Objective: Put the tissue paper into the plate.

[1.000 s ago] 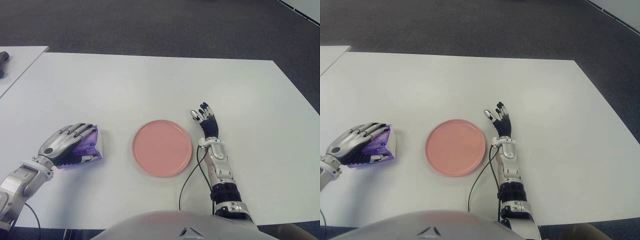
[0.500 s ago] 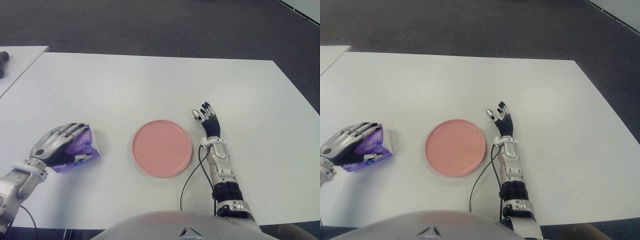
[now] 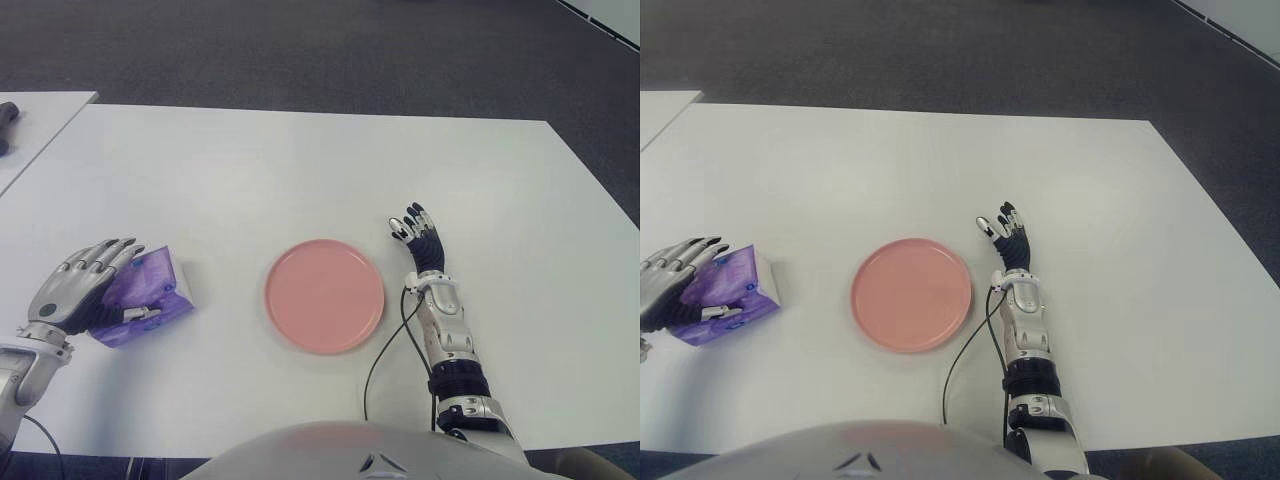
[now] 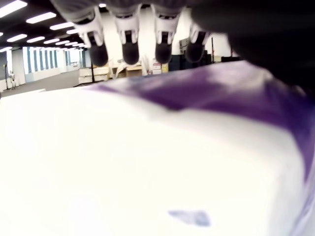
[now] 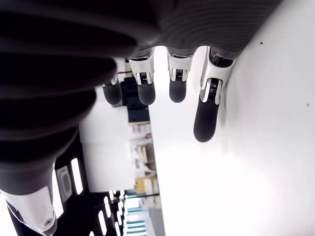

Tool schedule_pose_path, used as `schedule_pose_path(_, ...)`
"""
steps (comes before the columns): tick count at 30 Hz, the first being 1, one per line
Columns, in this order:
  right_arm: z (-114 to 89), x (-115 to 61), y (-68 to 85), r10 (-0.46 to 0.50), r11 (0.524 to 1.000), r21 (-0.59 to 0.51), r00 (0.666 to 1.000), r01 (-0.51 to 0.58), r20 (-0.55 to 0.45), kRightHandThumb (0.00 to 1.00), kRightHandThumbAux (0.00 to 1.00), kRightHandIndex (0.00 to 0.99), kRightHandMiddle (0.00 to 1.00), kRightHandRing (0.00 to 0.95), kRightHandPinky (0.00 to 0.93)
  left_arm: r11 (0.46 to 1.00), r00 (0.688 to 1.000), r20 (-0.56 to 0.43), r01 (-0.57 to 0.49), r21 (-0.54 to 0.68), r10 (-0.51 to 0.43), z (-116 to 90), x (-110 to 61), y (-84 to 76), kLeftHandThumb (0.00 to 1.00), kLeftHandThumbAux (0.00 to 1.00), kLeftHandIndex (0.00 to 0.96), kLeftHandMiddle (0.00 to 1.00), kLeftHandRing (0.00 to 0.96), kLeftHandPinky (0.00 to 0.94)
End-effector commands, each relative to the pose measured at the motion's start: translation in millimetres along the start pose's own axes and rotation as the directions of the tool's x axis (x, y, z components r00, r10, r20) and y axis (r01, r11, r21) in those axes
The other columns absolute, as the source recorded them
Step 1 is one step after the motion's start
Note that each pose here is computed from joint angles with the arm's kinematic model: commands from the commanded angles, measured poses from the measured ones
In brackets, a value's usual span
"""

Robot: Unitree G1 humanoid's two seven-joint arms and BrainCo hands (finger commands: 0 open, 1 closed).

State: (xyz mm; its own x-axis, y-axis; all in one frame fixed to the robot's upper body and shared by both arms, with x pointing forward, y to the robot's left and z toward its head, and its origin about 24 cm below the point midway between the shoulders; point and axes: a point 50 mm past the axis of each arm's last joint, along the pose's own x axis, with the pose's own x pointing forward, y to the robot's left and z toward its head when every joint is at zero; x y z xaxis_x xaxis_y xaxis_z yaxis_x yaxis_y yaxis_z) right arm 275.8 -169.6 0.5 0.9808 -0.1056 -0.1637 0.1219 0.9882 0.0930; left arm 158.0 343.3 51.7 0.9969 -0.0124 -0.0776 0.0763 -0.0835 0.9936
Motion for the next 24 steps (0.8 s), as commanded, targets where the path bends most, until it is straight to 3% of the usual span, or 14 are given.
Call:
schedule_pose_path(1,-26.2,-9.6,-8.6,-0.027,1.000,0.007,0.990,0.028,-0.138,0.204,0.660,0.000,0.000,0.000,0.009,1.000,1.000,0.015,-0.005,0.025,0.005,-1.5,0.3,-6.0,0.170,0.338,0.000,0.000,0.000,0.010)
schedule_pose_path(24,-22.8,-10.2,-13.8,-0.027,1.000,0.007,0.990,0.028,-0.136,0.204,0.660,0.000,0.000,0.000,0.009,0.998,0.999,0.013,-0.033,0.052,0.032,-2.6,-0.4,-19.1,0.210,0.397,0.000,0.000,0.000,0.003)
